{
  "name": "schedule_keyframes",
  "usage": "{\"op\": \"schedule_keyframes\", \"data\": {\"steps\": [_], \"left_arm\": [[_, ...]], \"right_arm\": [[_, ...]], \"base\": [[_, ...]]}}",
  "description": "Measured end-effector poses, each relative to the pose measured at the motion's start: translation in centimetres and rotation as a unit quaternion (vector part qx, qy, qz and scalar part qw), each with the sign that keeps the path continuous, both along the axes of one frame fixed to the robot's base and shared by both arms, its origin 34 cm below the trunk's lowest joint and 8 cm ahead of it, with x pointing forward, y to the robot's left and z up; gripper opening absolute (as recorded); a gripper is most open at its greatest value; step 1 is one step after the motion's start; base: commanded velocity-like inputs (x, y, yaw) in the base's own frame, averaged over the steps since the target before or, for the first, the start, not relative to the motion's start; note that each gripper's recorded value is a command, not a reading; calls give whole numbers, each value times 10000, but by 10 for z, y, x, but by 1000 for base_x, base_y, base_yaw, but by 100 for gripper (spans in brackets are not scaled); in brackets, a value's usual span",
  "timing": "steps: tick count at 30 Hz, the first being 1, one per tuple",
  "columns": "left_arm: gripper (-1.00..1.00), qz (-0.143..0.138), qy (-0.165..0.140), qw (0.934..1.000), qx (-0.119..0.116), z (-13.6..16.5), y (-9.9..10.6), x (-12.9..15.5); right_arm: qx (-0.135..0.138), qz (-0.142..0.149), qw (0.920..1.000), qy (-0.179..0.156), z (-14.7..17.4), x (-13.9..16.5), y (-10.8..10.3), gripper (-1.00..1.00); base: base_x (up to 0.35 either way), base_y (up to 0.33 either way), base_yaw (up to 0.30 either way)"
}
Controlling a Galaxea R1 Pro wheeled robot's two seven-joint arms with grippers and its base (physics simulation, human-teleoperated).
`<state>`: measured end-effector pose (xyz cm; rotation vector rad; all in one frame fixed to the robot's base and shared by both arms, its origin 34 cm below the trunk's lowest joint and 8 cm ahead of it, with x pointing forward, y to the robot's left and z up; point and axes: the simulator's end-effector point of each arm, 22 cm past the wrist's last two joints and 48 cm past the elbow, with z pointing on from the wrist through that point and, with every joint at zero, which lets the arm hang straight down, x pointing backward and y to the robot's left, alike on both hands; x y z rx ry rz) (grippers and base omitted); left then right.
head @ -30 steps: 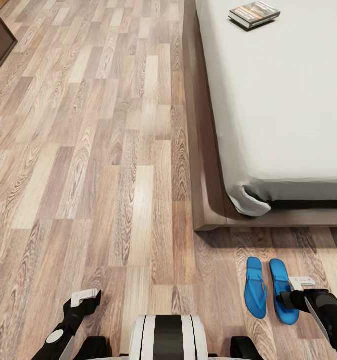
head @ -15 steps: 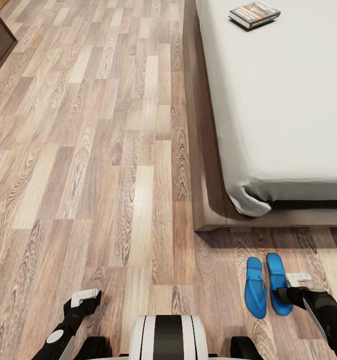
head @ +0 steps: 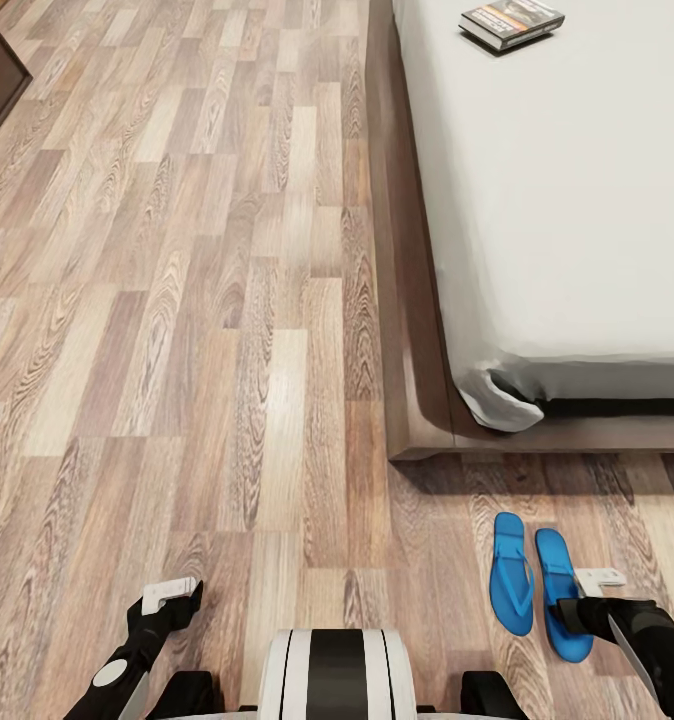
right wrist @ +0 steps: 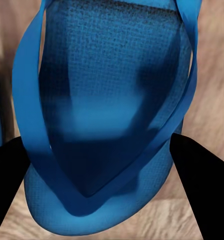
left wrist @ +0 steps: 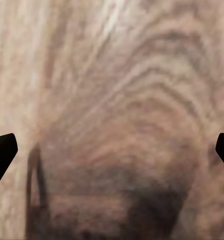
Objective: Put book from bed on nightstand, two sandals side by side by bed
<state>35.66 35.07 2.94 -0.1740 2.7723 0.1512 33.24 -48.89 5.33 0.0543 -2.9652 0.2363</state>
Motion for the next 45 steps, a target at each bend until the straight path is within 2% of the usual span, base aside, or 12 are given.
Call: {"op": "schedule_keyframes", "data": {"steps": [6, 15, 27, 30, 36, 37, 38, 45], "left_arm": [[100, 0, 0, 10000, -1, 0, 0, 0], [100, 0, 0, 10000, -1, 0, 0, 0], [100, 1, 141, 9999, 1, -8, 0, -13], [100, 2, 181, 9998, -16, -11, -1, -18], [100, 2, 181, 9998, -17, -11, -1, -18], [100, 2, 181, 9998, -16, -11, -1, -18], [100, 0, 178, 9998, -23, -11, -1, -18], [100, 0, 178, 9998, -24, -11, -1, -18]], "right_arm": [[-1, 4, 10000, -12, 0, 1, 0, -100], [26, 86, 9996, -256, -2, 11, 0, -100], [45, 35, 9998, -196, -9, 4, 2, -100], [37, 132, 9995, -278, -13, 4, 0, -100], [33, 144, 9995, -281, -13, 4, -1, -100], [33, 142, 9995, -281, -13, 4, -1, 100], [33, 89, 9999, -65, -13, -6, 1, 100], [33, 83, 9999, -64, -13, -6, 1, 100]], "base": [[0, 0, 0], [0, 0, 0], [0, 0, 0], [0, 0, 0], [0, 0, 0], [0, 0, 0], [0, 0, 0], [0, 0, 0]]}}
